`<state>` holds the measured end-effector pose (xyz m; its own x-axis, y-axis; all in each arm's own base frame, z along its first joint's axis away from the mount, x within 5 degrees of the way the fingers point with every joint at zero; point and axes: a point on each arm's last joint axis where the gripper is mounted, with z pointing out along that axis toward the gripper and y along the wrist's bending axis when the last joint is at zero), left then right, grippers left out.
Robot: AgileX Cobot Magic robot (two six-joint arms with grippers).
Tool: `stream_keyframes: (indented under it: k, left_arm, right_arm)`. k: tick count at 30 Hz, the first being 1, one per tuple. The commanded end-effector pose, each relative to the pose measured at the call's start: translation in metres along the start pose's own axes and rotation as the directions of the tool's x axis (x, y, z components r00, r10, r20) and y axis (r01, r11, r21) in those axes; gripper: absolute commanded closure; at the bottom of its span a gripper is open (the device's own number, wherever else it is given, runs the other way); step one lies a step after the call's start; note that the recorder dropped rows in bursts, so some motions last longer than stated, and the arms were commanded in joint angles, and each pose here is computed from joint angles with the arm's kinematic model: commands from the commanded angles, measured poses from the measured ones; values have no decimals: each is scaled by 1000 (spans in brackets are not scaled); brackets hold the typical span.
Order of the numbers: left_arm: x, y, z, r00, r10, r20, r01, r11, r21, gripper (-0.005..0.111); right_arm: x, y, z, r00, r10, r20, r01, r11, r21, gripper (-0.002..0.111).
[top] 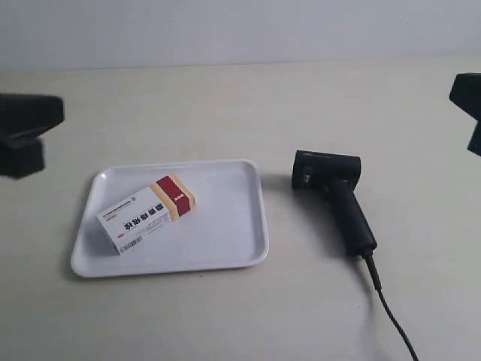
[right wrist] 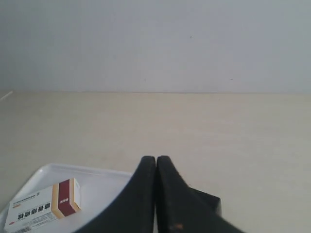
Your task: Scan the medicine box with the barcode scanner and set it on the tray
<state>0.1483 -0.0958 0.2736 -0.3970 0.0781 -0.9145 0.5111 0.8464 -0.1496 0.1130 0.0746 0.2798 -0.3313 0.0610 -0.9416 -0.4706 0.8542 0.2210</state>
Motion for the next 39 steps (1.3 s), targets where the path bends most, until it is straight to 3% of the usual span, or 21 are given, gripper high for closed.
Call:
stream_keyframes:
  k: [1, 10, 13, 16, 18, 19, 22, 26, 27, 30, 34, 37, 39]
  left_arm:
    - [33, 2, -30, 998, -49, 46, 49, 999, 13, 104]
    - [54, 2, -49, 997, -15, 82, 12, 999, 39, 104]
    - [58, 13, -58, 973, 89, 215, -75, 995, -72, 104]
    - [87, 40, -78, 880, 73, 470, 84, 949, -305, 104]
    - [84, 44, -93, 819, 95, 566, 158, 911, -382, 104]
    - [83, 45, -96, 806, 135, 577, 148, 897, -416, 104]
    - [83, 47, -102, 799, 291, 527, 62, 831, -553, 104]
    - [86, 44, -100, 812, 427, 398, -112, 783, -612, 104]
    - [88, 43, -100, 817, 422, 394, -113, 785, -609, 104]
    - [97, 46, -102, 866, 306, 397, 10, 782, -623, 104]
    - [110, 48, -95, 933, 207, 295, 16, 793, -609, 104]
    - [115, 48, -93, 954, 168, 248, 17, 797, -603, 104]
    - [117, 49, -94, 959, 111, 260, 70, 798, -599, 104]
  right_arm:
    - [-3, 2, -9, 998, -11, 60, 13, 999, -30, 108]
    - [-4, 2, -11, 997, -11, 71, 13, 999, -35, 108]
    - [-4, 2, -11, 997, -11, 71, 13, 999, -35, 108]
    - [-4, 2, -11, 997, -11, 71, 13, 999, -35, 108]
    - [-4, 2, -11, 997, -11, 71, 13, 999, -35, 108]
    - [-4, 2, -11, 997, -11, 71, 13, 999, -35, 108]
    - [-3, 2, -10, 998, -11, 67, 13, 999, -33, 108]
    - [-3, 2, -10, 998, -11, 67, 13, 999, -33, 108]
    - [-3, 2, -10, 998, -11, 67, 13, 999, -33, 108]
    - [-3, 2, -10, 998, -11, 67, 13, 999, -33, 108]
    - [-3, 2, -10, 998, -11, 67, 13, 999, -33, 108]
    - [-3, 2, -10, 998, -11, 67, 13, 999, -33, 108]
    - [-3, 2, -10, 998, -11, 67, 13, 999, -33, 108]
